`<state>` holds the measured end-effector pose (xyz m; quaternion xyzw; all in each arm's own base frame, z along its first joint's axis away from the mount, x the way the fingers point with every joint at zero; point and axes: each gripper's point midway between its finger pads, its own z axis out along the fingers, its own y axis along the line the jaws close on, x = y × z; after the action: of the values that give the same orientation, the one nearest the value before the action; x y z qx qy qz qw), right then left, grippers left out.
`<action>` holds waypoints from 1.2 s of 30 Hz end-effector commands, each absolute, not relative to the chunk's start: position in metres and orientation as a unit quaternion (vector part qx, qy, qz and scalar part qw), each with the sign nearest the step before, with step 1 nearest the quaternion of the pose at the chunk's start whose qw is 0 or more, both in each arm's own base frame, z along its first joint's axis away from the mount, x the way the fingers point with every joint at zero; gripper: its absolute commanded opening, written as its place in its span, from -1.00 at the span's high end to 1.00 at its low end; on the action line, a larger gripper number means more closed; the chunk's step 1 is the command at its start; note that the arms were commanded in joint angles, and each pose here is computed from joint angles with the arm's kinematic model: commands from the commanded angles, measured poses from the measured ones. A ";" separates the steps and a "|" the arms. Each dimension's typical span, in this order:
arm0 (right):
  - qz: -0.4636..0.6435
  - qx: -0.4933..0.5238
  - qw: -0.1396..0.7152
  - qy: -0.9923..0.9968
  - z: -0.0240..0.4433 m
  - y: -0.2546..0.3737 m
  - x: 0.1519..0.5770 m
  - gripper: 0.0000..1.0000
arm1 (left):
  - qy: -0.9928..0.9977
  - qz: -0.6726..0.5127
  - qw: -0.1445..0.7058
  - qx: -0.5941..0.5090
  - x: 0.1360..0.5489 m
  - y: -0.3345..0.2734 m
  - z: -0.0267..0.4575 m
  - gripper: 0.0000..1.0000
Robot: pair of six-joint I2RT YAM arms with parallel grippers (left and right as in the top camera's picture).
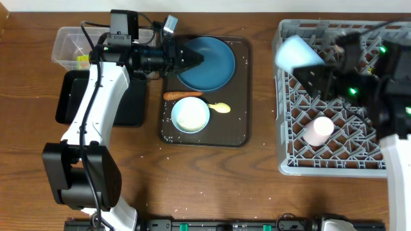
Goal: Sort waste into correct bins and load items into the dishwasher rack
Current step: 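Place the blue cup upside down in the rack with the right gripper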
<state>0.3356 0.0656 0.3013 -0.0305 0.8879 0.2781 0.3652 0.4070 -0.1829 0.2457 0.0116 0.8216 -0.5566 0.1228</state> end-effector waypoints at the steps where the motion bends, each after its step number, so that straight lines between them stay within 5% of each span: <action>1: 0.177 0.073 0.365 0.911 0.296 0.010 0.322 0.13 | 0.878 -0.450 0.160 -0.036 0.427 -0.159 0.213 0.53; 14: -0.042 0.276 0.244 0.929 0.256 -0.100 0.257 0.13 | 0.955 -0.246 0.145 -0.085 0.415 -0.114 0.156 0.53; 36: -0.003 0.321 -0.007 0.947 0.132 -0.126 0.268 0.07 | 0.967 -0.197 0.153 -0.049 0.411 -0.120 0.149 0.53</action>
<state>0.2639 -0.1244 0.1349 0.3184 0.9479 -0.0102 -0.0026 0.4089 -0.1227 0.1479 -0.0583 0.9655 -0.2077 0.1458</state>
